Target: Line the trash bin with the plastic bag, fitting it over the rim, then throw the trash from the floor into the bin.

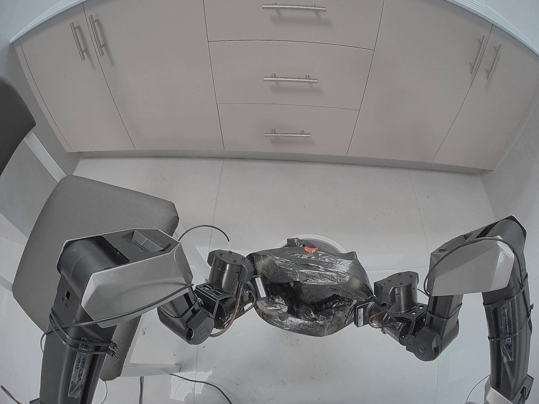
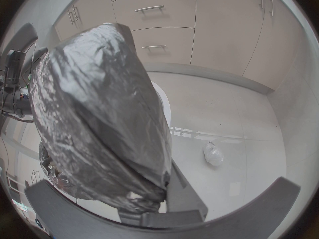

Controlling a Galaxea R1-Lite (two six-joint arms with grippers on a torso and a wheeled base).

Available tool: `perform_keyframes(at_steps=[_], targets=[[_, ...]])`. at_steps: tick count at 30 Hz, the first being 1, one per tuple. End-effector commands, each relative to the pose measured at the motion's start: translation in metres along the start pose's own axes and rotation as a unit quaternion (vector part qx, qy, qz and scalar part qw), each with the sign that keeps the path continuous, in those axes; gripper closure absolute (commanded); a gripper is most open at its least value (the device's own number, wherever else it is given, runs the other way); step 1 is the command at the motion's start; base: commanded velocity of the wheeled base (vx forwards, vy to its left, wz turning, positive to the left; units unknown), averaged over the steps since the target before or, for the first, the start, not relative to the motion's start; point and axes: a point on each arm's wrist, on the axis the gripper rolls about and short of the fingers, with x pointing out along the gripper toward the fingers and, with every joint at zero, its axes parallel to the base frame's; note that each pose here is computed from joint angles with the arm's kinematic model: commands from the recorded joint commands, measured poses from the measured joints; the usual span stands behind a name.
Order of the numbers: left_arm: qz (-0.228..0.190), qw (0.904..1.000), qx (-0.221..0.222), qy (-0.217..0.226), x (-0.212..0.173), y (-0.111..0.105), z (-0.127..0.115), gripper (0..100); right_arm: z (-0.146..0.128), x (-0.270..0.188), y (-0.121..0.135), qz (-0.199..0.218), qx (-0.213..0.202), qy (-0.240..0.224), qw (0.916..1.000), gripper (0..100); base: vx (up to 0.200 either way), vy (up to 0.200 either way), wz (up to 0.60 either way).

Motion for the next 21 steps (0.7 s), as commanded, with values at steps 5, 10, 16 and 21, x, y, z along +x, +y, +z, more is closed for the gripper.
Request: perform_keyframes(at_steps=[5, 10, 16, 21], targets=[[-0.007, 0.9998, 0.01, 0.014, -0.005, -0.008, -0.011, 100, -0.01, -0.009, 0.001, 0.026, -0.03, 0.025, 0.9989, 100, 0.0, 0.0, 0.0], [-0.007, 0.9997, 0.013, 0.019, -0.005, -0.009, -0.015, 100, -0.011, -0.008, 0.001, 0.029, -0.032, 0.027, 0.9987, 100, 0.0, 0.0, 0.0], [0.0, 0.9993, 0.033, 0.019, -0.003, -0.005, -0.017, 100, -0.008, -0.005, -0.002, 0.022, -0.028, 0.019, 0.9992, 100, 0.0, 0.0, 0.0], [0.017, 0.9978, 0.063, 0.013, -0.006, -0.002, -0.018, 100, -0.008, -0.008, -0.003, 0.022, -0.03, 0.02, 0.9991, 100, 0.0, 0.0, 0.0]])
